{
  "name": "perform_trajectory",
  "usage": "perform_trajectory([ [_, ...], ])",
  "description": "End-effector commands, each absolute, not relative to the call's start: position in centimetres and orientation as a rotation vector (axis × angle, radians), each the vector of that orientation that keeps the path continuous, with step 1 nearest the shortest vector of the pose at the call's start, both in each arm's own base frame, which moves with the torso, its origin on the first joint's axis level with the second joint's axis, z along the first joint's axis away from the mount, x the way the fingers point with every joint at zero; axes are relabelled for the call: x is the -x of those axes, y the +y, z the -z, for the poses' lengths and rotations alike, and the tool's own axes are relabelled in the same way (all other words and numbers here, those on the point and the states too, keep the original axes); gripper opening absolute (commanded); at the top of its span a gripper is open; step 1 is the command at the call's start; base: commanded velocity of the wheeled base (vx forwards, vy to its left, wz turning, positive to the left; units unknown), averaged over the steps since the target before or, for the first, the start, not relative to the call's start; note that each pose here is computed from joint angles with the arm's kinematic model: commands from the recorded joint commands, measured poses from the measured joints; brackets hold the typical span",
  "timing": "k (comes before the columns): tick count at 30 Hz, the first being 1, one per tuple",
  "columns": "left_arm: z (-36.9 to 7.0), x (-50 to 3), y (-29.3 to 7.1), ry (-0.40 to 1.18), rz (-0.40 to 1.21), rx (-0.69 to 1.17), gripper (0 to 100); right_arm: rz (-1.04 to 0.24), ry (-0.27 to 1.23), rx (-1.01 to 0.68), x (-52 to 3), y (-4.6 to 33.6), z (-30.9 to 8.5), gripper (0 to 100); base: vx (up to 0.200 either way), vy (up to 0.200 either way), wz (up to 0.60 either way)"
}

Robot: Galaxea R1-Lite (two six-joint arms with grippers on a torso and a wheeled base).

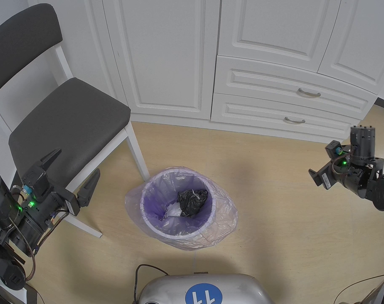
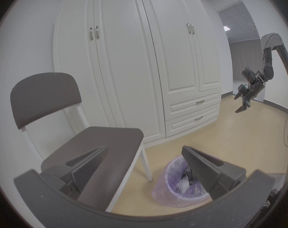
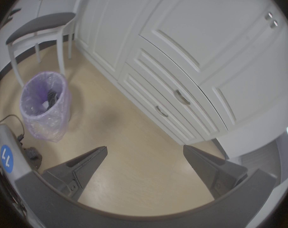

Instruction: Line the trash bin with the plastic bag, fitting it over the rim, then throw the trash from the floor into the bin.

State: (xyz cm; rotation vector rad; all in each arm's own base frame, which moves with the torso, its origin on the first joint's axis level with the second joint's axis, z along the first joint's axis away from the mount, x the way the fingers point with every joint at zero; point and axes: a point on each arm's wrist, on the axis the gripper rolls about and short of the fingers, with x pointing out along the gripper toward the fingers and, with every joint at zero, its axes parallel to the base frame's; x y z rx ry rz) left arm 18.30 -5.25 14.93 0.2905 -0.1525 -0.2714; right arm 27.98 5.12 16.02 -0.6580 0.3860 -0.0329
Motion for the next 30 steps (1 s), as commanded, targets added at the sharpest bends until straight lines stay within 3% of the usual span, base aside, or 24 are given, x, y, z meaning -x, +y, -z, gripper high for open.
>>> perform_trajectory([
  [1,-12.4,-19.4,-5.7,-0.029,0.295,-0.307,100,0.061,0.399,0.524,-26.7,1.8,-13.1,100,0.000,0.000,0.00],
  [3,-11.8,-19.6,-6.2,-0.003,0.319,-0.309,100,0.065,0.347,0.385,-26.6,2.0,-12.2,100,0.000,0.000,0.00],
  [12,-9.4,-19.3,-7.1,0.117,0.385,-0.330,100,0.076,0.223,0.069,-28.5,3.5,-10.4,100,0.000,0.000,0.00],
  [20,-8.2,-18.7,-7.3,0.184,0.411,-0.341,100,0.036,0.053,-0.073,-29.5,5.1,-9.8,100,0.000,0.000,0.00],
  [27,-10.4,-17.8,-7.1,0.077,0.398,-0.290,100,-0.063,-0.071,-0.156,-27.0,8.4,-13.6,100,0.000,0.000,0.00],
  [30,-12.8,-17.1,-6.7,-0.048,0.380,-0.263,100,-0.077,-0.104,-0.164,-25.6,9.3,-15.5,100,0.000,0.000,0.00],
])
